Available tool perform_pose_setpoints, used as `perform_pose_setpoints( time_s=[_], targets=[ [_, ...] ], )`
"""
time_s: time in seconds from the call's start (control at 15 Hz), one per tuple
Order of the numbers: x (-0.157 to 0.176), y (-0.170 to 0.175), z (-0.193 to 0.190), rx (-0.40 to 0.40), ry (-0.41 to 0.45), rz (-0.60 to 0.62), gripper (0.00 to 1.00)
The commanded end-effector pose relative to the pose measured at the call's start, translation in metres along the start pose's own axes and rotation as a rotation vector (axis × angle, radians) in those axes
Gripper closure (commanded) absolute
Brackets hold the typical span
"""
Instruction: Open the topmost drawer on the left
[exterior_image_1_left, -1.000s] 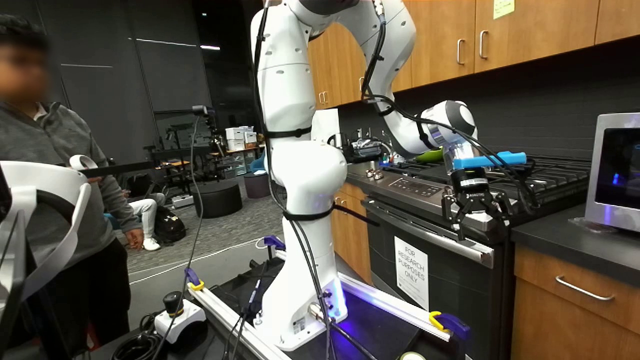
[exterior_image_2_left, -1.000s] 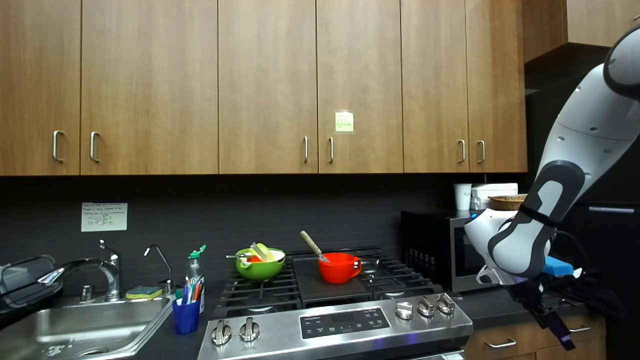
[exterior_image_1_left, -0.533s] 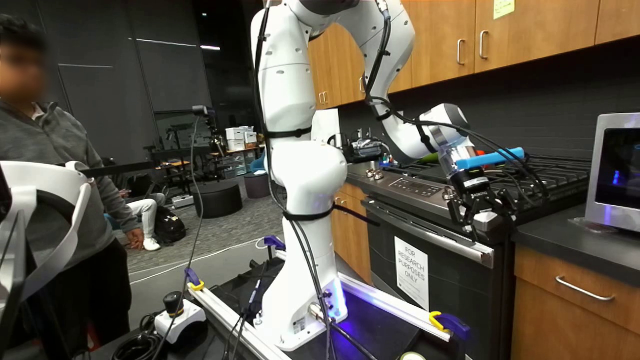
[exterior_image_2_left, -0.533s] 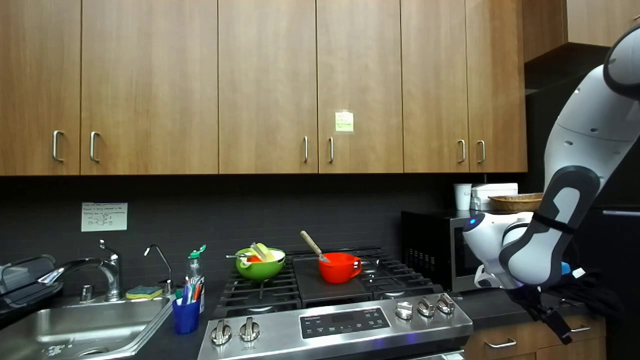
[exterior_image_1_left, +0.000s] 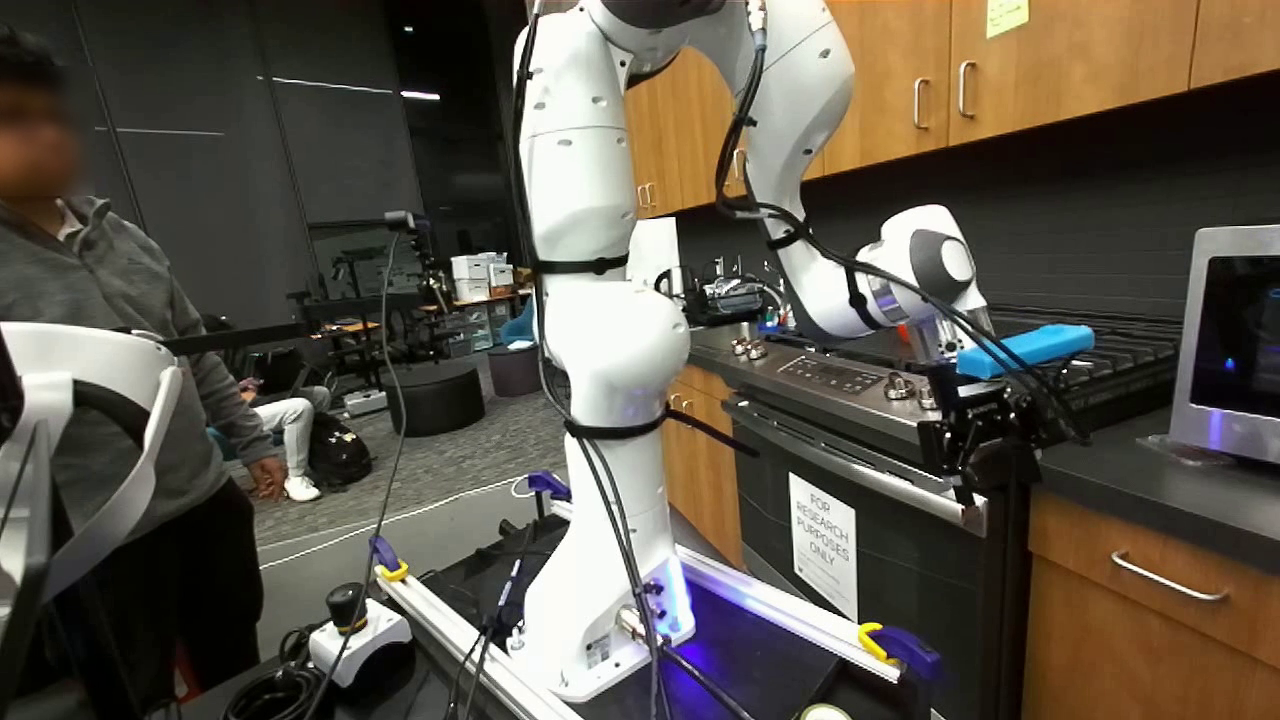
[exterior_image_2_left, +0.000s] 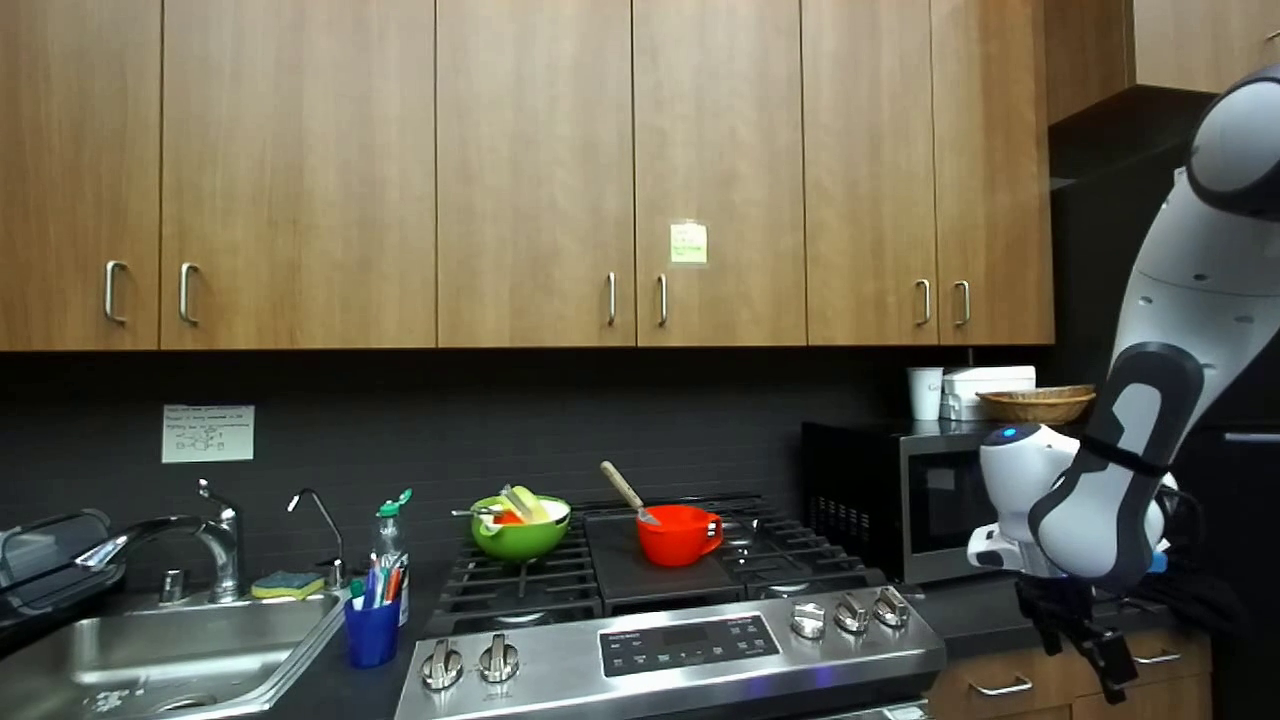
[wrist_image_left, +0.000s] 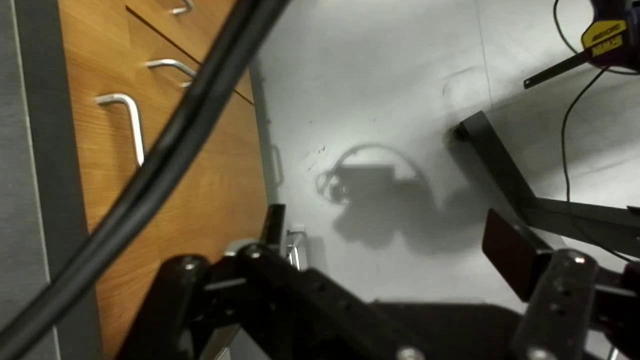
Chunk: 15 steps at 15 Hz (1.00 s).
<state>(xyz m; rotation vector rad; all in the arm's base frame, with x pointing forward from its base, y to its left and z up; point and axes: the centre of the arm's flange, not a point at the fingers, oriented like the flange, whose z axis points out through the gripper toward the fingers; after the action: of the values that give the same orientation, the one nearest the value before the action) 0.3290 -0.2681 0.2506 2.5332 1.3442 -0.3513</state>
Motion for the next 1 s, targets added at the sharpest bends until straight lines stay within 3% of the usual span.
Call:
perform_pose_setpoints(
  time_s=[0.0, 0.2, 0.53, 0.93],
  targets=[
    [-0.027, 0.01, 0.017, -0.013, 0.113, -0.022, 0.0],
    [-0.035, 0.015, 0.029, -0.014, 0.143, -0.009, 0.0],
    [-0.009, 0.024, 0.037, 0.01, 0.183, -0.027, 0.0],
    [0.016, 0.044, 0.058, 0.052, 0.157, -0.02, 0.0]
  ],
)
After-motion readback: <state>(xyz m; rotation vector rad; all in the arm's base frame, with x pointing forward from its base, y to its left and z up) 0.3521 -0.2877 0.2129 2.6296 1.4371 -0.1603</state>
